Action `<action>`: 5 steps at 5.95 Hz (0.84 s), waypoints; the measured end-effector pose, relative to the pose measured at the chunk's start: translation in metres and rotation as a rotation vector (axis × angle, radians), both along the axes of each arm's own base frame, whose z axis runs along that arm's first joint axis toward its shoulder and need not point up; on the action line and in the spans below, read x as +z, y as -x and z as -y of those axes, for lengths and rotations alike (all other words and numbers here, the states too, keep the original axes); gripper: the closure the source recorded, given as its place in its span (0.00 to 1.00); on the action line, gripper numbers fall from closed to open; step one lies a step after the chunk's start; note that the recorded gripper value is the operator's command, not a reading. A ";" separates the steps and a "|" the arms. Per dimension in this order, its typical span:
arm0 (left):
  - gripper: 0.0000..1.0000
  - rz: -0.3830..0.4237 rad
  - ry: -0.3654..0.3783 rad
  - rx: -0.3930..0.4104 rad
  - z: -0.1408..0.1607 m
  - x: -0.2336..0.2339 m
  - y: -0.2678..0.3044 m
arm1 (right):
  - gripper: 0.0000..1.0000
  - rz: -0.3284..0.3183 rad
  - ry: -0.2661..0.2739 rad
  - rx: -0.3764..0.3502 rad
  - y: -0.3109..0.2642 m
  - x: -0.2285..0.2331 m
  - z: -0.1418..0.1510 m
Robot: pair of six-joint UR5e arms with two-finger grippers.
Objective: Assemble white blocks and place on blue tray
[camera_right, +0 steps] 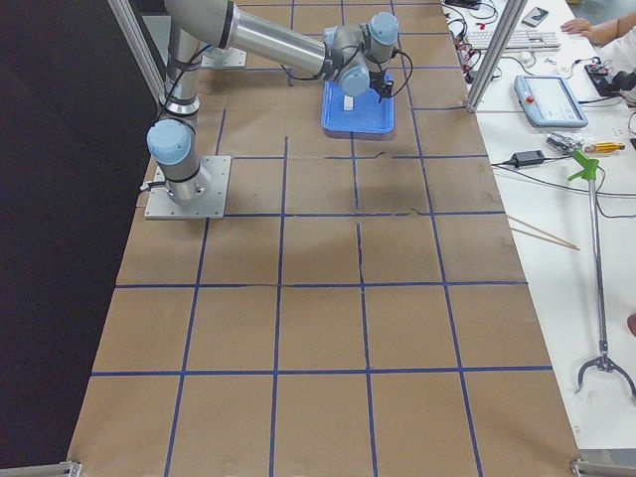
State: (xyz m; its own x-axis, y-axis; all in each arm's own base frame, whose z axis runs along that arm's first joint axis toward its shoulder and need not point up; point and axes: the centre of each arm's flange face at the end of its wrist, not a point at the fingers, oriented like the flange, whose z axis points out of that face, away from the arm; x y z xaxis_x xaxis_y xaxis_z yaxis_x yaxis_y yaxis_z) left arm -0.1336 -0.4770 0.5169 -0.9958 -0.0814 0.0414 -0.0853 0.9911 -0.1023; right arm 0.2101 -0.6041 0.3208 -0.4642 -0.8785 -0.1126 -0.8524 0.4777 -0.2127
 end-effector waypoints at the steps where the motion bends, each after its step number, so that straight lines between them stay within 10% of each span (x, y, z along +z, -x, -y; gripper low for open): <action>1: 0.01 0.000 0.000 0.000 0.000 0.000 0.000 | 0.00 -0.075 -0.002 -0.160 0.022 0.030 0.003; 5: 0.01 0.000 0.000 0.000 0.000 0.000 0.000 | 0.00 -0.295 -0.081 -0.909 0.078 0.136 -0.055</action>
